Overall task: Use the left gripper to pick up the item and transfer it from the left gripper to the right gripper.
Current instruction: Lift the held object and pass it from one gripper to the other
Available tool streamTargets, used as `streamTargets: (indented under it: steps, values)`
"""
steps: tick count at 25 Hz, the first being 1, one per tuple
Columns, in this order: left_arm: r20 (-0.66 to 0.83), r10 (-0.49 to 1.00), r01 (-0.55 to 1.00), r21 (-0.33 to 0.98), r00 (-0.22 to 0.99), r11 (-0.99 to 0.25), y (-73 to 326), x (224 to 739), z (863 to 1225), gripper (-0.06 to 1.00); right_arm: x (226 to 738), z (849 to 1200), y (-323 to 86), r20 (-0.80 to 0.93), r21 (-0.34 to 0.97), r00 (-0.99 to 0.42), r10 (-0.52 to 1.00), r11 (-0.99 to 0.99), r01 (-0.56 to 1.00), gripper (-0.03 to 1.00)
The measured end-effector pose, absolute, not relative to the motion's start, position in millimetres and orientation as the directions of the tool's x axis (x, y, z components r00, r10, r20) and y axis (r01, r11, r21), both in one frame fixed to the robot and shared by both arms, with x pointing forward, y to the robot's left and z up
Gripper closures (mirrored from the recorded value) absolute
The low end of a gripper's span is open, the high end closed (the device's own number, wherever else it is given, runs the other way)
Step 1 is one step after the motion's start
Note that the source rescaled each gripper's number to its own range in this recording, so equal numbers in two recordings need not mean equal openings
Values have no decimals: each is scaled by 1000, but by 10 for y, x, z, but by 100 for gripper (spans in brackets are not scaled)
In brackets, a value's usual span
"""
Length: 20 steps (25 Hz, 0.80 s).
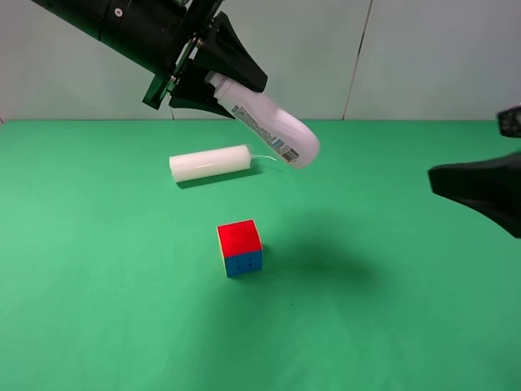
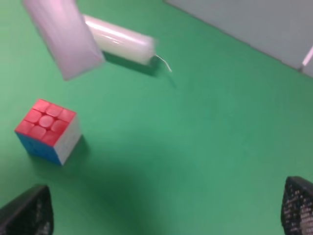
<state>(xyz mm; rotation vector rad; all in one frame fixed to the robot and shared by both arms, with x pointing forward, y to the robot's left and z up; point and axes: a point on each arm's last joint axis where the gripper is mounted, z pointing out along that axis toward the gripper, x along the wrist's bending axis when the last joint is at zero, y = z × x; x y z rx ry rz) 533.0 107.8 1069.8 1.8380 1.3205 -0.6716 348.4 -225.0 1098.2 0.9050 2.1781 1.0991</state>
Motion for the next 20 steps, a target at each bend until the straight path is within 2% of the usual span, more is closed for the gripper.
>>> streamTargets:
  steps: [5,14,20]
  values:
    - [-789,525,948,279,319,-156,1062,5338,10721,94,3719,11107,-1997,-191,827,-675,712,488,280,-3]
    - [-787,525,945,288,324,-153,1062,5345,10722,94,3838,11040,-1436,-218,803,-799,560,568,178,-3]
    - [-787,525,945,288,324,-153,1062,5345,10722,94,4015,11016,-1191,-245,786,-811,532,598,155,-3]
